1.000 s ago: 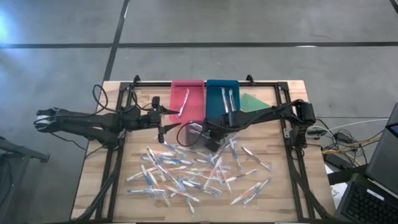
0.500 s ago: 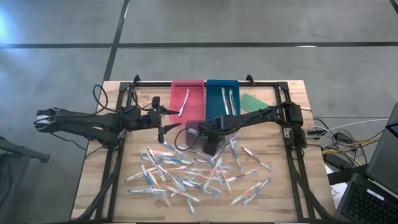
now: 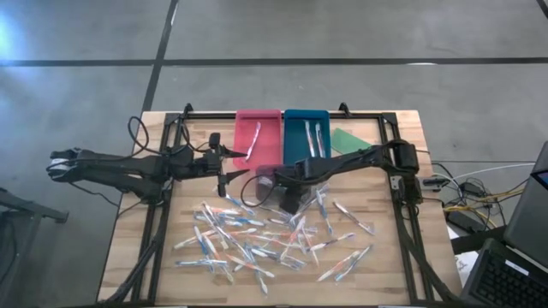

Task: Pick & Place Toothbrushes
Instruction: Put the blue toothbrush into the transparent gray bin, then put the purple toothbrush into the pink bin

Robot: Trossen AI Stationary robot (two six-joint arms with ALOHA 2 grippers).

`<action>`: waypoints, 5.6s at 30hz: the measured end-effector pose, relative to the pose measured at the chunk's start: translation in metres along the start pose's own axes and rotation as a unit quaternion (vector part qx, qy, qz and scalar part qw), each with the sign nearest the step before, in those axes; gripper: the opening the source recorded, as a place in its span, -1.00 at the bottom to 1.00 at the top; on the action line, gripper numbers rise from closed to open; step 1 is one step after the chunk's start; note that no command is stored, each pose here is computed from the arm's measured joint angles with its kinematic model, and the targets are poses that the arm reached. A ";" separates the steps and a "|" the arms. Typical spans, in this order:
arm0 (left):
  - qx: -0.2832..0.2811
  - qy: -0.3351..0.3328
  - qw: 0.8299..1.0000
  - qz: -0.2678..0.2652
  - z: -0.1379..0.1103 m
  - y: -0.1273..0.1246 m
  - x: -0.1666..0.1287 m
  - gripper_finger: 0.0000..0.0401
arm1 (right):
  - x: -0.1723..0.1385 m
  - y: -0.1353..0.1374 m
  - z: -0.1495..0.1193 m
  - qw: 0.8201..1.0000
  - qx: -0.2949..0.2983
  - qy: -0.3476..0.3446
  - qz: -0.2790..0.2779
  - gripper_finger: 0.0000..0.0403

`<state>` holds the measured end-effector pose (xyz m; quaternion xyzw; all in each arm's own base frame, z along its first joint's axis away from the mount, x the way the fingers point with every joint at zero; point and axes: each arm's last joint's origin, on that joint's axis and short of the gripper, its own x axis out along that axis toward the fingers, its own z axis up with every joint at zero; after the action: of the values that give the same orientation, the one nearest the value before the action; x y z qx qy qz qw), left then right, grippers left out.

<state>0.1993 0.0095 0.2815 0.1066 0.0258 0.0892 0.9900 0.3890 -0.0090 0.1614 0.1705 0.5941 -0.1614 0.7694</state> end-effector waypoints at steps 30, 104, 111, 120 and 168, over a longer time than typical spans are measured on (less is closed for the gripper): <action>-0.001 0.000 1.000 0.000 0.000 0.000 0.000 0.09 | -0.171 -0.018 -0.020 0.973 -0.048 -0.211 0.081 -0.54; -0.001 0.002 1.000 0.000 0.000 0.000 0.000 0.09 | -0.249 -0.087 -0.143 0.963 -0.080 -0.258 -0.015 -0.96; -0.001 0.005 1.000 -0.001 -0.001 0.000 0.000 0.09 | -0.222 -0.090 -0.147 0.971 -0.010 -0.232 -0.051 -0.96; -0.004 0.005 1.000 -0.001 -0.001 0.000 0.000 0.09 | -0.197 -0.084 -0.162 0.981 0.076 -0.175 -0.044 -0.96; -0.002 0.020 1.000 -0.004 -0.004 -0.001 0.000 0.09 | -0.113 0.008 -0.220 0.993 0.063 -0.096 -0.015 -0.96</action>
<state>0.1993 0.0096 0.2773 0.1024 0.0460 0.0874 0.9898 0.1759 0.1031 0.2200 0.1928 0.5088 -0.2257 0.8081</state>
